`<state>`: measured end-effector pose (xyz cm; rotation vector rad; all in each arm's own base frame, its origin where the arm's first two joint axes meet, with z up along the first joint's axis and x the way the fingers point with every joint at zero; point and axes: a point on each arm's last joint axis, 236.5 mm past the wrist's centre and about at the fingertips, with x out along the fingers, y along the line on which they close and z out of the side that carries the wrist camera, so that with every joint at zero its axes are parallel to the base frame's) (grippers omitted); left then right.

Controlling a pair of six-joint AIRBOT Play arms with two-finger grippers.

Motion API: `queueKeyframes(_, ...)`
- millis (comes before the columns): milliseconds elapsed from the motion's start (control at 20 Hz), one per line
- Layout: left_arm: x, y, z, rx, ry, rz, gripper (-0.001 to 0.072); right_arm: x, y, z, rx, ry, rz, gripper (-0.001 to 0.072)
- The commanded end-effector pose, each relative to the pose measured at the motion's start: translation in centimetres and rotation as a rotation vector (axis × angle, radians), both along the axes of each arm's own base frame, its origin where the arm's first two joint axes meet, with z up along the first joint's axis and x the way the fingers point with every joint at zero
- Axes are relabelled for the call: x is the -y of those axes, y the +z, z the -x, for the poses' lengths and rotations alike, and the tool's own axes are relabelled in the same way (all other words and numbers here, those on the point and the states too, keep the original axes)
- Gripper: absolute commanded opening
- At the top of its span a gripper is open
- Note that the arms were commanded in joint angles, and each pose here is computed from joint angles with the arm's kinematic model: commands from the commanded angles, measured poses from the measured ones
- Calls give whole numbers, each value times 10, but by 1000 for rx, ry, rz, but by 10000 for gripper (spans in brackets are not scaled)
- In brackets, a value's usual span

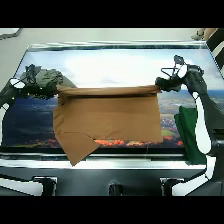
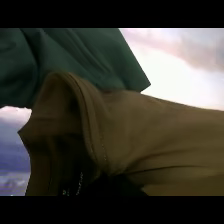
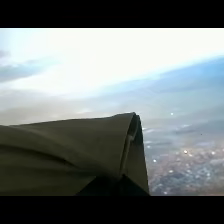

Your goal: Fold the shirts.

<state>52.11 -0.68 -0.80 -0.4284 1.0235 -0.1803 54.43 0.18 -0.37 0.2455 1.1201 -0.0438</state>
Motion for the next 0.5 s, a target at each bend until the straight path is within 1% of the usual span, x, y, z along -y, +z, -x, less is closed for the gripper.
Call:
queueKeyframes(0,-4,-17,48,-158,-161,-94,25,17,-22,63,-274,82,105,34)
queueKeyframes(50,-11,-27,65,-239,-183,-122,25,10,-31,79,-340,75,70,34)
queueKeyframes(100,-14,-40,77,-308,-190,-128,25,-5,-42,89,-374,82,8,34)
queueKeyframes(200,-15,-64,88,-399,-184,-109,25,-24,-66,106,-450,91,-66,34)
queueKeyframes(300,-15,-78,91,-434,-176,-95,25,-26,-82,122,-526,94,-77,34)
queueKeyframes(400,-15,-79,91,-438,-175,-95,25,-28,-84,124,-540,73,-89,35)
queueKeyframes(450,-15,-78,91,-437,-176,-94,26,-34,-83,123,-537,55,-118,36)
